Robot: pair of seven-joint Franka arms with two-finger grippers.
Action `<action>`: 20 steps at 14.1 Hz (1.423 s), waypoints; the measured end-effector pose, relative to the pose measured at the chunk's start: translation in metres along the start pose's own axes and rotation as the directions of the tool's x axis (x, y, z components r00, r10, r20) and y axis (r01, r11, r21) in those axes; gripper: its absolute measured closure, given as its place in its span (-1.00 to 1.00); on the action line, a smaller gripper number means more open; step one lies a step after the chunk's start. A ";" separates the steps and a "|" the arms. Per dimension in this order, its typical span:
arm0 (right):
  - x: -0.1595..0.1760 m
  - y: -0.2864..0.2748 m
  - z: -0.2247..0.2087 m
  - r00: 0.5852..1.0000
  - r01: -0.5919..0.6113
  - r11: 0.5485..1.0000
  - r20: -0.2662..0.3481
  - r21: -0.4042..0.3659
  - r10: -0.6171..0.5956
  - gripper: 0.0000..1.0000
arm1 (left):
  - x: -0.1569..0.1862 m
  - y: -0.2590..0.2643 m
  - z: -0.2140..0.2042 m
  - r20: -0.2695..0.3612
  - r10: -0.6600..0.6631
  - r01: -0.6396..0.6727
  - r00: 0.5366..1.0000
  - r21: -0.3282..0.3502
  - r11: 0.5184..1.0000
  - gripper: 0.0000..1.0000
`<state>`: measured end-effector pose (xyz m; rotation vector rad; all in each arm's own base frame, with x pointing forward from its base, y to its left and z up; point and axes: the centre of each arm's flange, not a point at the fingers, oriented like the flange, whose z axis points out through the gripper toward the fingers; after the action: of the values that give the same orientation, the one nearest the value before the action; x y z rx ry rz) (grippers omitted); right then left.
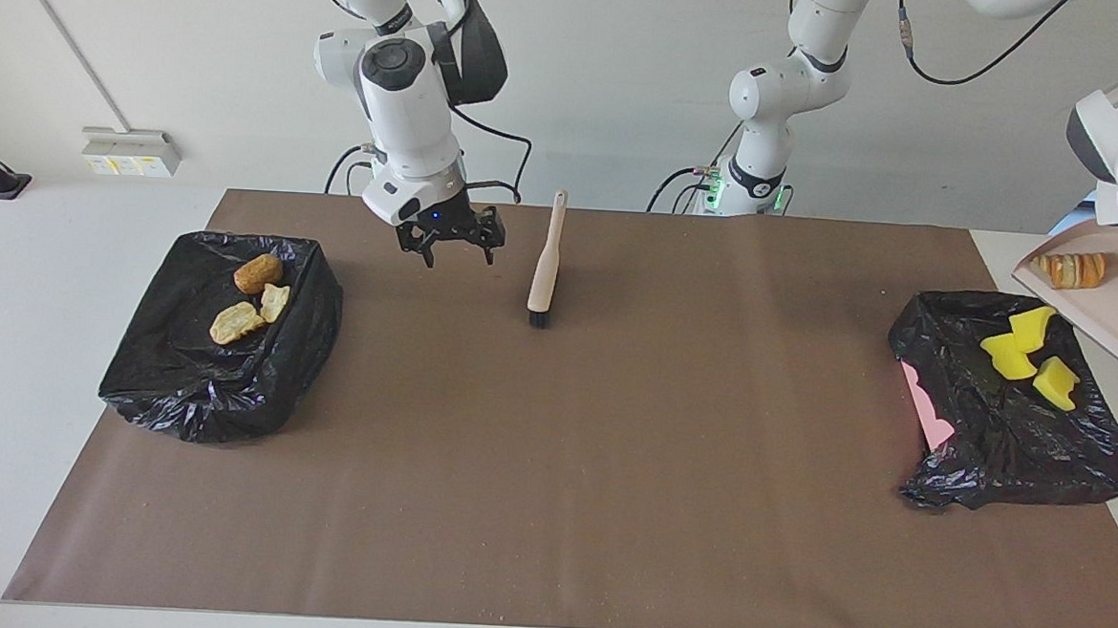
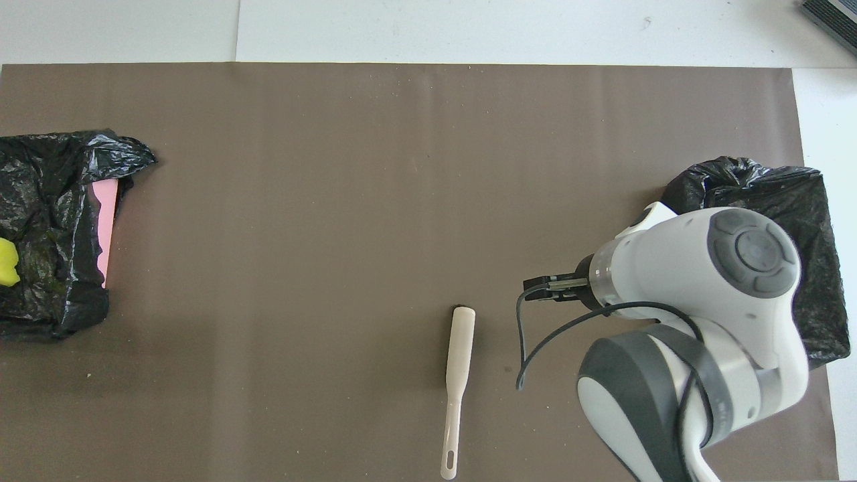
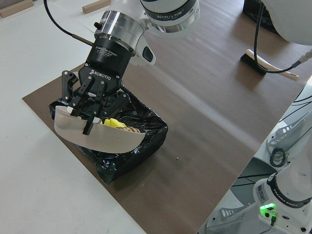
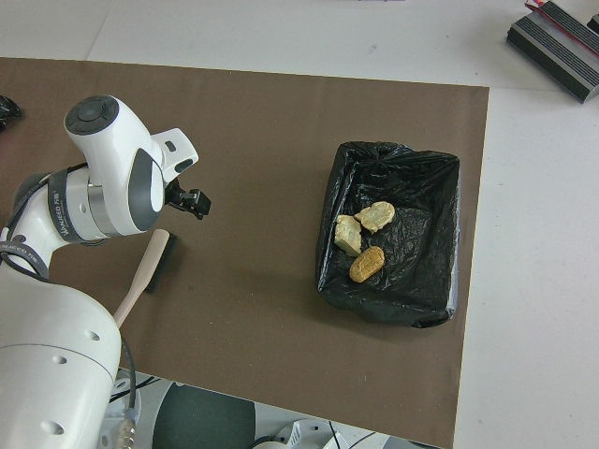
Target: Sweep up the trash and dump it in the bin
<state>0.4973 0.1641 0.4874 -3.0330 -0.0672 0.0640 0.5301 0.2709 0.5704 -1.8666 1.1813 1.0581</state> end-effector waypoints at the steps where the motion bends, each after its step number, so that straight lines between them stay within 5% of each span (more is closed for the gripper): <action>1: 0.003 0.013 -0.013 1.000 0.012 1.000 0.010 -0.006 -0.012 -1.00 | -0.007 -0.001 -0.009 0.010 -0.012 0.013 1.000 0.000 1.000 0.37; 5: 0.012 0.079 -0.061 0.999 0.031 0.998 0.008 -0.050 -0.031 -1.00 | -0.008 -0.005 -0.034 0.053 -0.010 0.009 0.999 0.033 0.999 0.37; 9: 0.015 0.151 -0.118 0.997 -0.049 0.998 -0.063 -0.030 0.047 -1.00 | 0.005 -0.007 -0.051 0.051 0.000 -0.003 0.999 0.058 0.998 0.37; 14: 0.003 0.183 -0.188 0.994 -0.056 0.994 -0.103 -0.096 0.046 -1.00 | 0.022 0.004 -0.058 -0.224 -0.149 0.139 0.963 -0.060 0.988 0.37; 17: 0.000 0.183 -0.216 0.994 -0.054 0.990 -0.098 -0.129 0.042 -1.00 | 0.064 0.016 -0.091 -0.427 -0.254 0.190 0.868 -0.188 0.964 0.37; 20: 0.008 0.188 -0.212 0.995 -0.063 0.989 -0.091 -0.133 0.051 -1.00 | 0.136 0.045 -0.161 -0.493 -0.376 0.245 0.784 -0.310 0.919 0.37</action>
<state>0.5226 -0.0447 0.6774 -3.1689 0.0234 -0.0721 0.5675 0.0659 0.5150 -2.5560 1.0090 0.4931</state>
